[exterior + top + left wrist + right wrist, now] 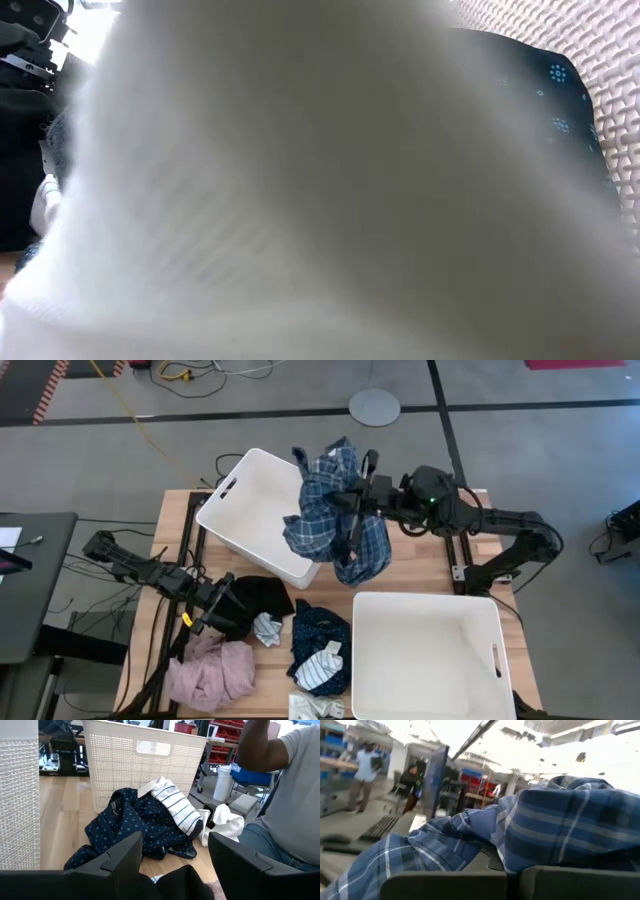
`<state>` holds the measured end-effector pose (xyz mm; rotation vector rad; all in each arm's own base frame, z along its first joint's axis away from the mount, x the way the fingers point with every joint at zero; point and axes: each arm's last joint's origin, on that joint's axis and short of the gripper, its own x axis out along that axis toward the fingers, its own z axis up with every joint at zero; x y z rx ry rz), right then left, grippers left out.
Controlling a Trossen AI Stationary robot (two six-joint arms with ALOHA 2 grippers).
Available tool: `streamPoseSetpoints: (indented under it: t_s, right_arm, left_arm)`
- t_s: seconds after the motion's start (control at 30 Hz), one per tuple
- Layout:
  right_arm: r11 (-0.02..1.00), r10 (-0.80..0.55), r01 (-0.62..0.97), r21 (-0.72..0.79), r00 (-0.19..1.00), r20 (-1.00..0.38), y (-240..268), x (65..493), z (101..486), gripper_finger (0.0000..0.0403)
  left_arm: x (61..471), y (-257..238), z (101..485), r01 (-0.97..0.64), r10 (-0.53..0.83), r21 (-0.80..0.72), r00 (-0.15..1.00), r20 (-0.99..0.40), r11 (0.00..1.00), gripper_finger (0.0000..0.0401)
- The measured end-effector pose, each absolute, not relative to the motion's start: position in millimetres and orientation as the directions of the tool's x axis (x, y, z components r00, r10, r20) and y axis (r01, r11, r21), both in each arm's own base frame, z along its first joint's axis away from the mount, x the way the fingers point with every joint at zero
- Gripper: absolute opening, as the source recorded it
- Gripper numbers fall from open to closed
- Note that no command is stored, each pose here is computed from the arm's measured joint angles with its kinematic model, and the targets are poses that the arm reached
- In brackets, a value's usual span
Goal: Sort clothes
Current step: Put the top blue checkered polo shirt into the top white laundry bin
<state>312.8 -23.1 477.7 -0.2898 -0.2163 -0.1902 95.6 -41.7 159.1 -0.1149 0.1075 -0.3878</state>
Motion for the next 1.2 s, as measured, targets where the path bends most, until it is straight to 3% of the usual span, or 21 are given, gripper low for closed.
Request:
streamPoseSetpoints:
  t_s: [0.23, 0.7, 1.07, 1.2]
  right_arm:
    - [0.95, -0.087, 0.112, -0.292, 0.991, 0.098, -1.9, 296.4, 474.7, 0.0]
    - [0.957, 0.026, -0.036, -0.289, 0.999, -0.04, 29.5, 250.4, 480.3, 0.0]
    - [0.952, 0.056, -0.095, -0.292, 0.989, -0.139, 43.8, 242.6, 472.1, 0.0]
    - [0.956, 0.054, -0.096, -0.276, 0.986, -0.157, 42.5, 237.1, 472.1, 0.0]
  left_arm:
    - [95.6, -41.7, 159.1, 0.371, -0.383, -0.132, 0.92, -0.082, 0.919, 0.0222]
    - [95.6, -41.7, 159.1, 0.371, -0.383, -0.132, 0.92, -0.082, 0.919, 0.0222]
    - [95.7, -41.5, 159.4, 0.368, -0.375, -0.093, 0.923, -0.08, 0.925, 0.0222]
    - [96.7, -39.7, 167.6, 0.311, -0.312, -0.105, 0.95, 0.006, 0.945, 0.0222]
